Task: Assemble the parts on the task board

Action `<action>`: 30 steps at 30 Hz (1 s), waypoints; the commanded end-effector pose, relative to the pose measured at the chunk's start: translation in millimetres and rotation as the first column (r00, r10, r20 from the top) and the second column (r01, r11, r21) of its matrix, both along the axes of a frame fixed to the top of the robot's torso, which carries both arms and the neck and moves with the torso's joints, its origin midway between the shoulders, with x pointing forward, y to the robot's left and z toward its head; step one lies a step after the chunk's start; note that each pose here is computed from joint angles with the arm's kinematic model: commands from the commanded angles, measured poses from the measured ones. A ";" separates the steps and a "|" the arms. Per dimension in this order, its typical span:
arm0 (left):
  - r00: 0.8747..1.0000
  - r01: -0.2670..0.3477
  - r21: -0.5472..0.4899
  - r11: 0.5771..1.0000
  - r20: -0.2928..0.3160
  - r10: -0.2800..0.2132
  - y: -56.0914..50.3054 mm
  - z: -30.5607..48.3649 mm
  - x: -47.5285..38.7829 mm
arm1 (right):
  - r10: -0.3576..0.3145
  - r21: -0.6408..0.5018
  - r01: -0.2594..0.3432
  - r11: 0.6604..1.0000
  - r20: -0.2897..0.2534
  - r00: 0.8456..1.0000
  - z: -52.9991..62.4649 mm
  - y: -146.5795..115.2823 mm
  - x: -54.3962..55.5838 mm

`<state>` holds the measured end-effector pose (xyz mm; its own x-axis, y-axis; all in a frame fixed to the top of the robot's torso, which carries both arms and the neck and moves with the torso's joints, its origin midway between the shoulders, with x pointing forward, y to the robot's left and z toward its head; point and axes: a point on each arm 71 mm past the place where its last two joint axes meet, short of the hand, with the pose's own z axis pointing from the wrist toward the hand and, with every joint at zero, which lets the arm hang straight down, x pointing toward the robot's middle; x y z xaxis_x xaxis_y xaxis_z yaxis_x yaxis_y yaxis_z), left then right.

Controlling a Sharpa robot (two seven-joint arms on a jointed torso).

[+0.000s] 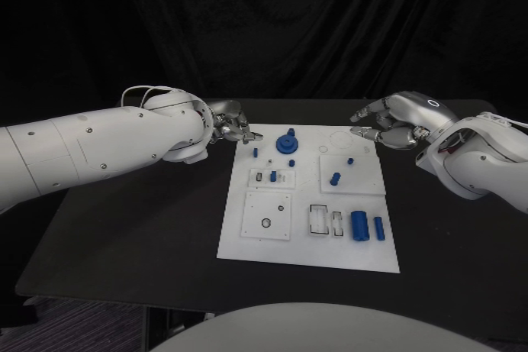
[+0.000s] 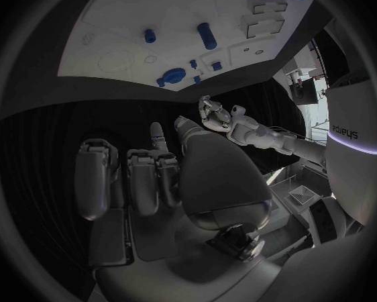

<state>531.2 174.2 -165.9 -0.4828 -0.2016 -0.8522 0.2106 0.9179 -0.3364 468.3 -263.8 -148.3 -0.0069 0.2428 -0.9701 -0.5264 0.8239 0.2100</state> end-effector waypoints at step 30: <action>0.993 0.002 0.071 0.997 -0.115 0.006 -9.0 -20.5 18.8 | -0.004 -0.014 0.004 1.000 -0.023 1.000 -2.9 2.6 1.5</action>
<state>551.1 167.4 -183.7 -0.5618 -0.1486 -0.8138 0.1607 0.9454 -0.2835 469.7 -260.8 -149.6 -0.0193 0.2358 -0.9716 -0.5294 0.8220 0.2100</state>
